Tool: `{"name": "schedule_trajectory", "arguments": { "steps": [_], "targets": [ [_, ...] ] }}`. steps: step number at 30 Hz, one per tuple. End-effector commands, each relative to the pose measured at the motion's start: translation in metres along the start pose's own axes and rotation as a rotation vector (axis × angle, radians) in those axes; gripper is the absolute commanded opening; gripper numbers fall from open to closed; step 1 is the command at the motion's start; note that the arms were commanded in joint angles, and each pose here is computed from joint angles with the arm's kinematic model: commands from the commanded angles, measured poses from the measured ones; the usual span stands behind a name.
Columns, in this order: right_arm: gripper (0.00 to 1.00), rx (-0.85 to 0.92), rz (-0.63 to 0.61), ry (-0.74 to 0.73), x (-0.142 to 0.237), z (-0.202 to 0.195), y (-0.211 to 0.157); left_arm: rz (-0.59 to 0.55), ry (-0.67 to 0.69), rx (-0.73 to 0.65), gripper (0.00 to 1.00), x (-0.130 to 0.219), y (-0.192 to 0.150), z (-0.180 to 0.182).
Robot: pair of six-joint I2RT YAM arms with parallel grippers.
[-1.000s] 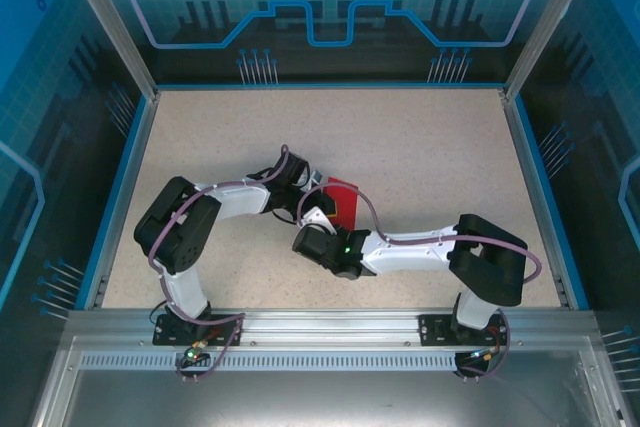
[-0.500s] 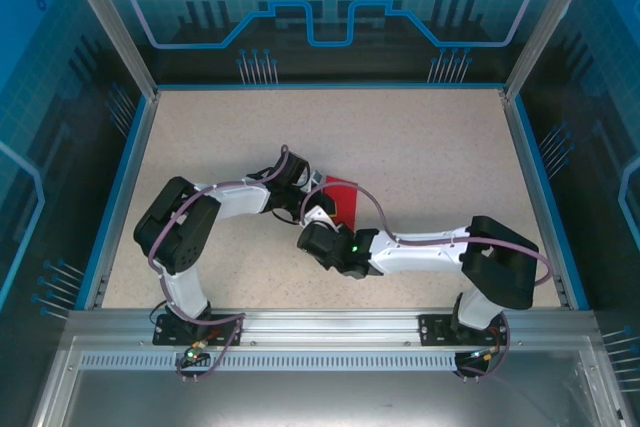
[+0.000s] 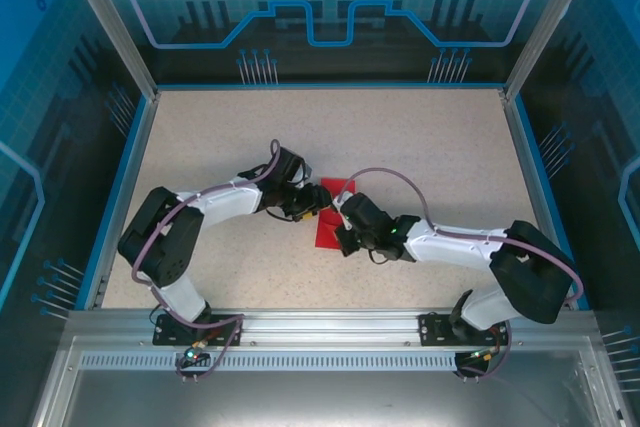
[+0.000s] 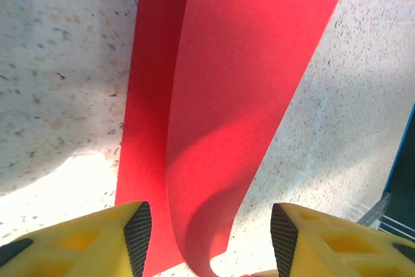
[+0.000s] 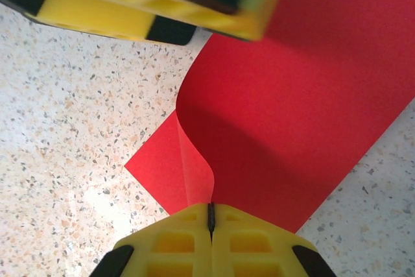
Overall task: Fold a paper plane with a square sheet of paper (pick it up from the middle)
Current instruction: Fold the triangle a second time at the center of the table.
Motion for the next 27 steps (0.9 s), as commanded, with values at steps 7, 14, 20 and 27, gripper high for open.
{"name": "schedule_trajectory", "arguments": {
  "steps": [7,14,20,27],
  "targets": [
    [0.03,-0.099,0.038,0.254,-0.002,-0.002,0.01,-0.038,0.014,-0.005,0.55,0.017,-0.003,0.002],
    [0.03,-0.154,0.091,0.276,-0.011,-0.017,0.014,-0.028,0.003,-0.027,0.53,0.022,-0.011,0.003],
    [0.03,-0.171,0.115,0.24,-0.019,-0.029,0.016,-0.009,-0.011,-0.037,0.49,0.019,-0.016,0.004],
    [0.03,-0.152,0.169,0.167,-0.027,-0.043,0.015,0.013,-0.01,-0.064,0.44,0.014,-0.019,-0.001]
  ]
}}
Point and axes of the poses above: each hand's point on the last joint's axis, 136 mm out from that joint toward the fingers, its own x axis back along the fingers, its own z axis along the line the jaws close on, y = z × x, the point moved 3 cm from there along x, back along the fingers, and after that the axes turned 7 degrees about -x, right-handed, at the moved point
